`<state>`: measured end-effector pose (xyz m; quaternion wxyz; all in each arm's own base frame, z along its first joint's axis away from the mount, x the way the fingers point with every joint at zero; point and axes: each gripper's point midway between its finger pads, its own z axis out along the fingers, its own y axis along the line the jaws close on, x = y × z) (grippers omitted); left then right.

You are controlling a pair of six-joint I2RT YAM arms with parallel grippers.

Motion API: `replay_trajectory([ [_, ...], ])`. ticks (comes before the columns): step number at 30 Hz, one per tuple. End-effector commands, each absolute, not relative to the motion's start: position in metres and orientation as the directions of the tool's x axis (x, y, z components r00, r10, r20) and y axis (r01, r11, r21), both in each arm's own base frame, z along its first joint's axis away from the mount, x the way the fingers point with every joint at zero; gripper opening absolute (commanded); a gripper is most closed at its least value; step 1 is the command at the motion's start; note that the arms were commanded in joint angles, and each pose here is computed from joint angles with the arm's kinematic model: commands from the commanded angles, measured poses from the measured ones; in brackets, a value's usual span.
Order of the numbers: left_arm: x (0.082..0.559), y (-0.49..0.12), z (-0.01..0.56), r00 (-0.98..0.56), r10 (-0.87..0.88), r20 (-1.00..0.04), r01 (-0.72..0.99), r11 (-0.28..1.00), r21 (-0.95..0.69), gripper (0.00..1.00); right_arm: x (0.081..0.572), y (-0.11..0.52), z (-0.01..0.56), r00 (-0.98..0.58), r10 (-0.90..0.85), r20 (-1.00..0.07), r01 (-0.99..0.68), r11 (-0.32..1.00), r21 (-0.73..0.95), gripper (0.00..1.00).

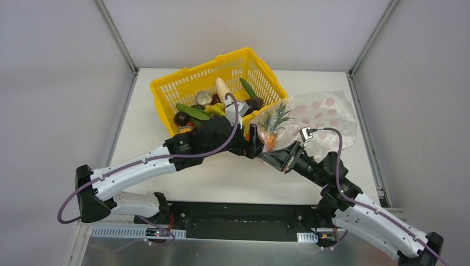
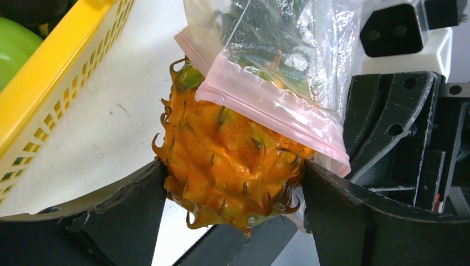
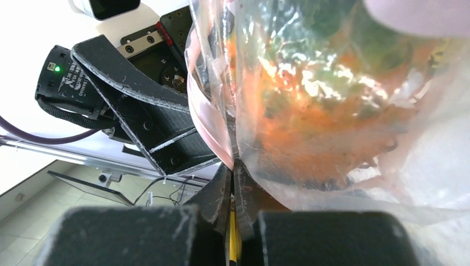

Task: Place the food in the zip-top bag and seal the zipper
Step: Place the fake fruit in the zipper food storage bag.

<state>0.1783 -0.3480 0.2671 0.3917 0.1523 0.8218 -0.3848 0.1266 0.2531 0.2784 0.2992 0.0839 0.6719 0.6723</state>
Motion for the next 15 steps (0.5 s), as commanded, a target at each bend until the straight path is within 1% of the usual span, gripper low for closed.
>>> replay_trajectory([
  [1,0.145,-0.355,0.309,-0.594,0.017,-0.805,0.701,0.501,-0.507,0.88,0.127,0.253,0.311,-0.799,0.548,-0.247,-0.318,-0.036,0.947,0.0],
  [2,0.143,-0.353,0.31,-0.59,0.027,-0.807,0.709,0.496,-0.502,0.89,0.127,0.253,0.313,-0.799,0.552,-0.239,-0.315,-0.045,0.948,0.0],
  [6,0.138,-0.343,0.319,-0.568,0.032,-0.823,0.728,0.486,-0.483,0.89,0.13,0.249,0.32,-0.795,0.579,-0.181,-0.289,-0.099,0.952,0.0],
  [7,0.138,-0.341,0.321,-0.559,0.034,-0.829,0.734,0.485,-0.475,0.86,0.13,0.247,0.323,-0.794,0.583,-0.171,-0.289,-0.115,0.95,0.0],
  [9,0.137,-0.334,0.32,-0.547,0.054,-0.836,0.739,0.499,-0.452,0.72,0.129,0.247,0.328,-0.796,0.581,-0.168,-0.294,-0.129,0.947,0.0],
  [12,0.135,-0.331,0.321,-0.54,0.073,-0.839,0.749,0.496,-0.439,0.58,0.128,0.246,0.331,-0.798,0.58,-0.163,-0.293,-0.138,0.946,0.0],
  [15,0.13,-0.334,0.32,-0.546,0.076,-0.834,0.757,0.472,-0.453,0.52,0.128,0.246,0.334,-0.797,0.583,-0.157,-0.293,-0.145,0.945,0.0],
])
